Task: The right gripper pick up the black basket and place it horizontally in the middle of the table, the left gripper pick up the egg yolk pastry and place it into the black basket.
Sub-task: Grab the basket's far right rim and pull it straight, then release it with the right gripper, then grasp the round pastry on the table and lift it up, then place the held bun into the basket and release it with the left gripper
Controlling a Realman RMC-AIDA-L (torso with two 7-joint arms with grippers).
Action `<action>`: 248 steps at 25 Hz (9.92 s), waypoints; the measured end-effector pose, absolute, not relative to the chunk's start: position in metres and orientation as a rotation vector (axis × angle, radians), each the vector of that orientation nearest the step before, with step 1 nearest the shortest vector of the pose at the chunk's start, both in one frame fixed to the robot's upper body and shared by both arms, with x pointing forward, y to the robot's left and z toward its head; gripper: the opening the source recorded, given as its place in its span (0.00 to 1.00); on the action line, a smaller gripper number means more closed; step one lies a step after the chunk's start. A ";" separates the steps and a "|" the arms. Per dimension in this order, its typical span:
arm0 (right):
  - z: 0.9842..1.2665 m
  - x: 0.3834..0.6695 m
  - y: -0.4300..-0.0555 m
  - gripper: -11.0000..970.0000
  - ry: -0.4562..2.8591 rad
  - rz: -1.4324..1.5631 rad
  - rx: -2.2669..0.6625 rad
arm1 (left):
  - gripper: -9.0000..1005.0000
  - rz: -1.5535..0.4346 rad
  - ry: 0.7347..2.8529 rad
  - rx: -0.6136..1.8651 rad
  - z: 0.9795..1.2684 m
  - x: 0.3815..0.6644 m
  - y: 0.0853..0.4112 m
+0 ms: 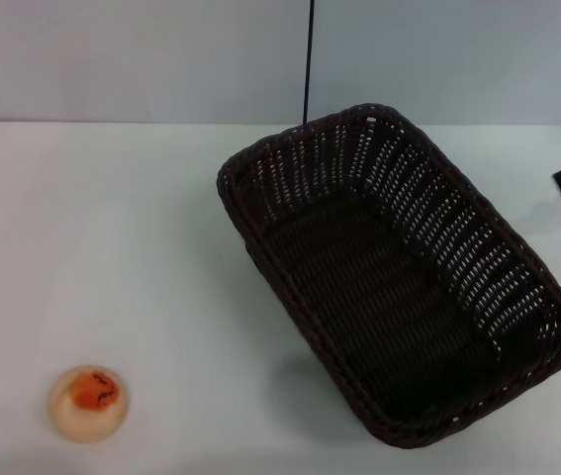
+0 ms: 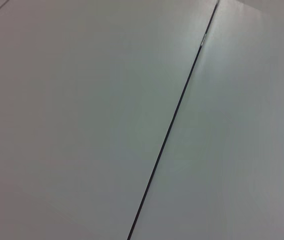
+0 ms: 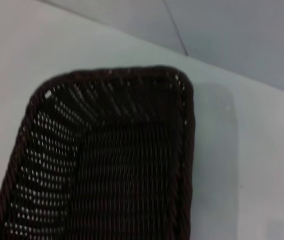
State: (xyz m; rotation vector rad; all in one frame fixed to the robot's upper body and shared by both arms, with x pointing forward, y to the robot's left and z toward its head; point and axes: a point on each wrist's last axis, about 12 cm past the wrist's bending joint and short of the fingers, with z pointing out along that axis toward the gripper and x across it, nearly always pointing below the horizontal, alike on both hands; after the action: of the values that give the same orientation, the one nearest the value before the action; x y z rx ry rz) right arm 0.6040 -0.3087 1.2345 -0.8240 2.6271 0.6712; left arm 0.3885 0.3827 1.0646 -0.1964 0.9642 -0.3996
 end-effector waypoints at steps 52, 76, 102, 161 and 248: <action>1.192 0.597 -0.287 0.21 2.373 1.043 -0.828 | 0.81 -0.408 0.968 -0.211 1.062 0.388 0.380; 1.236 0.615 -0.243 0.21 1.920 0.910 -1.456 | 0.81 -0.444 0.959 -0.237 1.061 0.390 0.375; 1.202 0.621 -0.229 0.21 1.929 0.836 -1.591 | 0.81 -0.498 0.968 -0.257 1.057 0.387 0.368; 1.099 0.493 -0.396 0.41 1.179 0.590 0.097 | 0.76 -0.943 1.844 0.594 1.017 0.387 0.355; 1.086 0.481 -0.392 0.41 1.217 0.612 0.117 | 0.06 -0.971 1.559 0.791 1.035 0.491 0.259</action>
State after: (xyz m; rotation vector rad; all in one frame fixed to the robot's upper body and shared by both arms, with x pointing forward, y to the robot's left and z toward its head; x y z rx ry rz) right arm 0.4808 -0.3925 1.0864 0.1173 1.2172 0.6120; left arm 0.4907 0.2587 1.0347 0.7907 1.5586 -0.9708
